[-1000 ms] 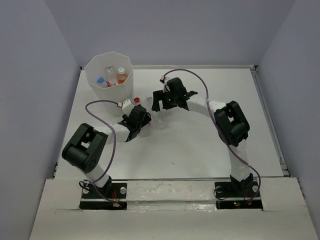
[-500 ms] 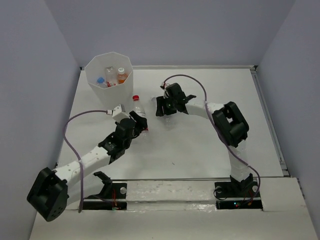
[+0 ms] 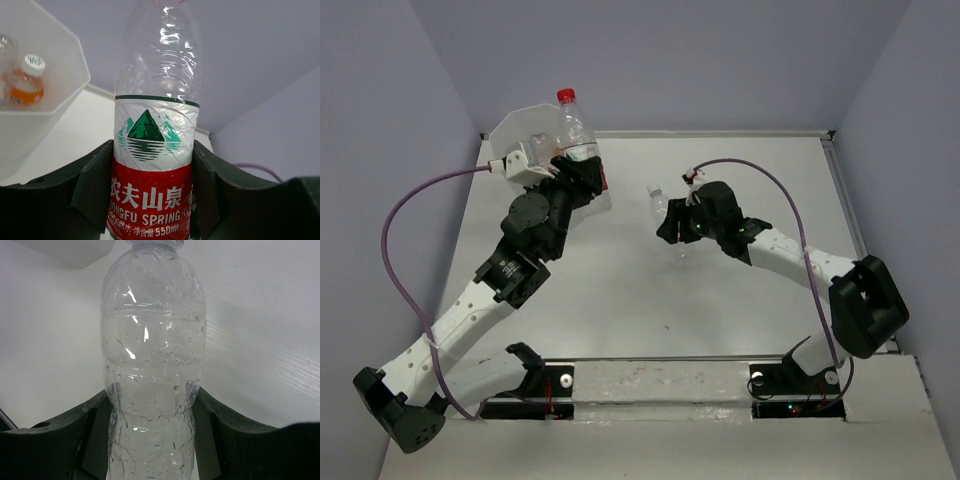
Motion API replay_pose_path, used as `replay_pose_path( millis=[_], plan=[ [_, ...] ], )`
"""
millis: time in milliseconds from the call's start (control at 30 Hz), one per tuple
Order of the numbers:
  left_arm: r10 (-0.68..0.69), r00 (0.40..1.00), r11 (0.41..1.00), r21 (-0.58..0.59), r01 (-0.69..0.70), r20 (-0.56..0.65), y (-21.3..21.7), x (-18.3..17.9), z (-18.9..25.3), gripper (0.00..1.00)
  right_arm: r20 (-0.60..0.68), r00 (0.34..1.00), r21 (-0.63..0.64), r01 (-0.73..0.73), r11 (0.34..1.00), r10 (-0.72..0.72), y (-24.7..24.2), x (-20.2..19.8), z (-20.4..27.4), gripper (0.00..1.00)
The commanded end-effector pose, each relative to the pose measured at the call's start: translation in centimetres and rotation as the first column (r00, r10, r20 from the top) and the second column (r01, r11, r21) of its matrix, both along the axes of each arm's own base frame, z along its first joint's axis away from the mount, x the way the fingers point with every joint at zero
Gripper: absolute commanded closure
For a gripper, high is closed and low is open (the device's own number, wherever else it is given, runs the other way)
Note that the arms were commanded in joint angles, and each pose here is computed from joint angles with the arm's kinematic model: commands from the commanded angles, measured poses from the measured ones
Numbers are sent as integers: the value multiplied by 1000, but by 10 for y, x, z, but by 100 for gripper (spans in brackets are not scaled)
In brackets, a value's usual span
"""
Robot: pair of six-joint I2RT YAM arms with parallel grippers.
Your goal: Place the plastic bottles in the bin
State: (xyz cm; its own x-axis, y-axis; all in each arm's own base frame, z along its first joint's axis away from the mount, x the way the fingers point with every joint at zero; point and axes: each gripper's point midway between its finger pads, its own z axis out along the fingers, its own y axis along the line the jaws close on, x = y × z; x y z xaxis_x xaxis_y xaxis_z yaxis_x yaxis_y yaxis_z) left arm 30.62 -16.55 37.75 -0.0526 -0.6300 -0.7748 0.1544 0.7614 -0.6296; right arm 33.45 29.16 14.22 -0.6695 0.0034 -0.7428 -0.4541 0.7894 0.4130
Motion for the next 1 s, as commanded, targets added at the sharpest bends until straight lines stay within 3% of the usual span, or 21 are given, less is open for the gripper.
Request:
replay_pose_path(
  millis=[0, 200, 367, 700, 967],
  plan=[
    [179, 968, 980, 59, -193, 178, 39, 14, 82, 41, 112, 993, 95, 21, 995, -31, -4, -6, 40, 65],
    [278, 927, 942, 115, -314, 250, 82, 57, 121, 40, 174, 984, 146, 13, 989, -39, -11, -21, 68, 66],
    [414, 872, 858, 209, -470, 263, 121, 97, 106, 40, 223, 974, 184, 5, 983, -46, -18, -29, 90, 67],
    [501, 814, 730, 360, -580, 296, 150, 140, 56, 38, 276, 960, 243, -18, 970, -51, -23, -42, 115, 68],
    [498, 818, 696, 430, -575, 289, 153, 140, 8, 18, 296, 954, 277, -37, 960, -49, -17, -42, 128, 69]
  ],
)
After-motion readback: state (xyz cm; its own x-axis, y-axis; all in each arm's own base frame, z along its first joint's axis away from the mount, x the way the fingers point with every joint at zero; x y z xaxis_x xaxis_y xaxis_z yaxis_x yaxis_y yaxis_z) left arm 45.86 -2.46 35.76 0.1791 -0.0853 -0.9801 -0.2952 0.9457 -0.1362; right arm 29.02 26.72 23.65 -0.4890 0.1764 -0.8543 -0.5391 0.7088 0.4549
